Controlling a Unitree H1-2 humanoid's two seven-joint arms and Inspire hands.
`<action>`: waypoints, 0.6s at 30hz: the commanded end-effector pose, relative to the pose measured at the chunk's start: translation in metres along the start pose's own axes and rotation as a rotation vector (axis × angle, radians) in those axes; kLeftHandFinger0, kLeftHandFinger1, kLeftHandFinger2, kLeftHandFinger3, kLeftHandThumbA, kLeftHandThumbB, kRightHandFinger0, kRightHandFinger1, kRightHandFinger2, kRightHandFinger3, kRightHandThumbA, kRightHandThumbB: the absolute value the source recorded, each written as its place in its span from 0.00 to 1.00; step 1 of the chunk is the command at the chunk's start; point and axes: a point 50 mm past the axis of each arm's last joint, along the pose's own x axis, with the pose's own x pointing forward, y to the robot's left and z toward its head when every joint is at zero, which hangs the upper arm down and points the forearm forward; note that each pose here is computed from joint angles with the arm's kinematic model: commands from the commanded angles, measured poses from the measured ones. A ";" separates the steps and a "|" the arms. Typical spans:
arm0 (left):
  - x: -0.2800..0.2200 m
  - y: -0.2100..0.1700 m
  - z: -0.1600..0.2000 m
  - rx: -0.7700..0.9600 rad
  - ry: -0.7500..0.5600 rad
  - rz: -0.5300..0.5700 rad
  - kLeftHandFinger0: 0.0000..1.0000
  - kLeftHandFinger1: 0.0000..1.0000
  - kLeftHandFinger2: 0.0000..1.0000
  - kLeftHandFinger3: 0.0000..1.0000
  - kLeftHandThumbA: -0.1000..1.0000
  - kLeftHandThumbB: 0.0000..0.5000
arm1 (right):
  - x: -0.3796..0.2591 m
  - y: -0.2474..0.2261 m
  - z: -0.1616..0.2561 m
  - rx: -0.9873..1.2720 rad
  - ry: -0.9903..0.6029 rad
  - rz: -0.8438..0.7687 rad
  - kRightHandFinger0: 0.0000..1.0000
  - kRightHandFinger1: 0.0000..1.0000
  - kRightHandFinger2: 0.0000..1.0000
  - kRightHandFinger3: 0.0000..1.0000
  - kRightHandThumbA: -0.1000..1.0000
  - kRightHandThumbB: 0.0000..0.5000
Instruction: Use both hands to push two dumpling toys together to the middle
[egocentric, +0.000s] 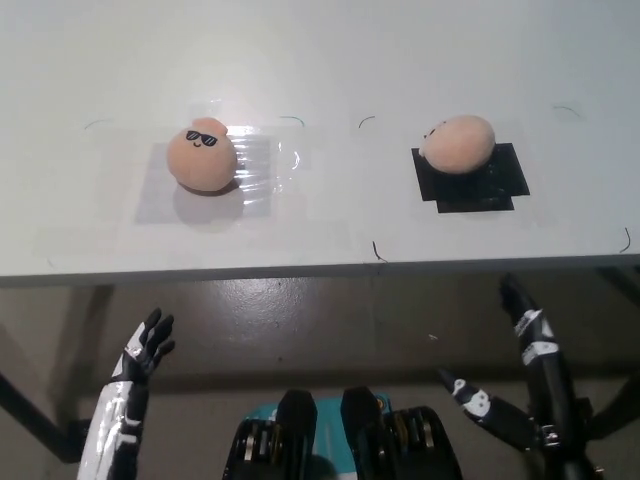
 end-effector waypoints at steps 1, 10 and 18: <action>0.008 0.007 0.032 -0.007 -0.183 0.007 1.00 1.00 1.00 1.00 1.00 0.49 | 0.010 -0.017 0.031 -0.044 -0.191 -0.064 1.00 1.00 1.00 1.00 0.94 0.42; 0.046 0.040 0.068 0.051 -0.287 0.022 1.00 1.00 1.00 1.00 1.00 0.71 | 0.053 -0.045 0.055 -0.086 -0.284 -0.100 1.00 1.00 1.00 1.00 1.00 0.53; 0.108 0.073 0.083 0.072 -0.330 0.049 1.00 1.00 1.00 1.00 1.00 0.89 | 0.126 -0.082 0.068 -0.086 -0.266 -0.124 1.00 1.00 1.00 1.00 1.00 0.57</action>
